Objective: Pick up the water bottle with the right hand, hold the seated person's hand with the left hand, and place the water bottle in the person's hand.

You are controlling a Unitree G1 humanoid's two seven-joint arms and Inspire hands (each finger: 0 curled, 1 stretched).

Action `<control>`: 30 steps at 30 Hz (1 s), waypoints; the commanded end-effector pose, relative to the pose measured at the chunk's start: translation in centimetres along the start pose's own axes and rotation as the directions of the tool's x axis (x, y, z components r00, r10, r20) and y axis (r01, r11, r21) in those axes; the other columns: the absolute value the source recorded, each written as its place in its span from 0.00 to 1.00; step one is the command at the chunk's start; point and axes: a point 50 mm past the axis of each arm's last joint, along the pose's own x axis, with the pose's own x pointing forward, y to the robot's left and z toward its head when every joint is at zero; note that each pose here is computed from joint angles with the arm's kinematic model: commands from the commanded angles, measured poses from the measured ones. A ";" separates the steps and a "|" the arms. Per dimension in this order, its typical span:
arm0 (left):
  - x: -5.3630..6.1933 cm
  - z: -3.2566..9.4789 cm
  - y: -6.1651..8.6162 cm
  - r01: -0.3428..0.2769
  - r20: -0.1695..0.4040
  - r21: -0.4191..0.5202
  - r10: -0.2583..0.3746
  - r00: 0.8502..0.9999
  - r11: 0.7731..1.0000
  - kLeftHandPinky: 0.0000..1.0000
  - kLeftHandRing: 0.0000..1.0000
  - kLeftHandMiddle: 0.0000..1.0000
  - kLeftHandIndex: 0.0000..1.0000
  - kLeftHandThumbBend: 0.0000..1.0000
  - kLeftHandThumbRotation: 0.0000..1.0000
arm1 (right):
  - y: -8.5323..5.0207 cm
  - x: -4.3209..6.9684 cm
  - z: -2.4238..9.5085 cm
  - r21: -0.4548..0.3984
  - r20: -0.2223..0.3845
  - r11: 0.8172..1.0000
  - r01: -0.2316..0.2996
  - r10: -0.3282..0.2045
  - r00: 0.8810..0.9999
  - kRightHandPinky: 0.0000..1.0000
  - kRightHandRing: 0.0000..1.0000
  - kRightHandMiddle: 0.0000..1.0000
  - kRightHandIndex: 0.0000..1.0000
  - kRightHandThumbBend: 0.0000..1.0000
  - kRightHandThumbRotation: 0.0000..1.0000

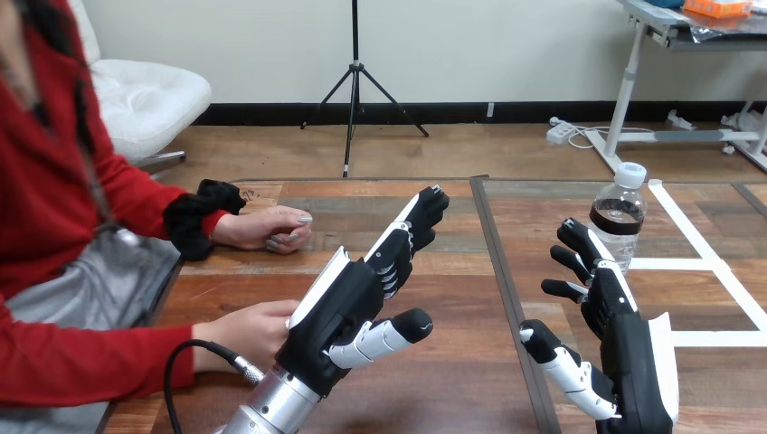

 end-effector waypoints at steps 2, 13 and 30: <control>1.6 0.9 0.9 -0.005 0.057 0.030 0.003 0.998 1.000 1.00 1.00 1.00 1.00 1.00 0.77 | 0.2 2.2 1.0 0.017 0.102 1.000 0.008 -0.010 0.995 0.72 0.86 0.90 0.89 1.00 0.72; 1.6 0.9 0.9 -0.002 0.055 0.030 0.001 0.998 1.000 1.00 1.00 1.00 1.00 1.00 0.78 | 0.3 2.2 1.1 0.015 0.106 1.000 0.008 -0.010 0.994 0.71 0.86 0.90 0.89 1.00 0.73; 1.6 0.9 0.9 -0.004 0.053 0.031 0.002 0.999 1.000 1.00 1.00 1.00 1.00 1.00 0.78 | 0.3 2.2 1.1 0.014 0.105 1.000 0.012 -0.014 0.994 0.71 0.86 0.90 0.89 1.00 0.73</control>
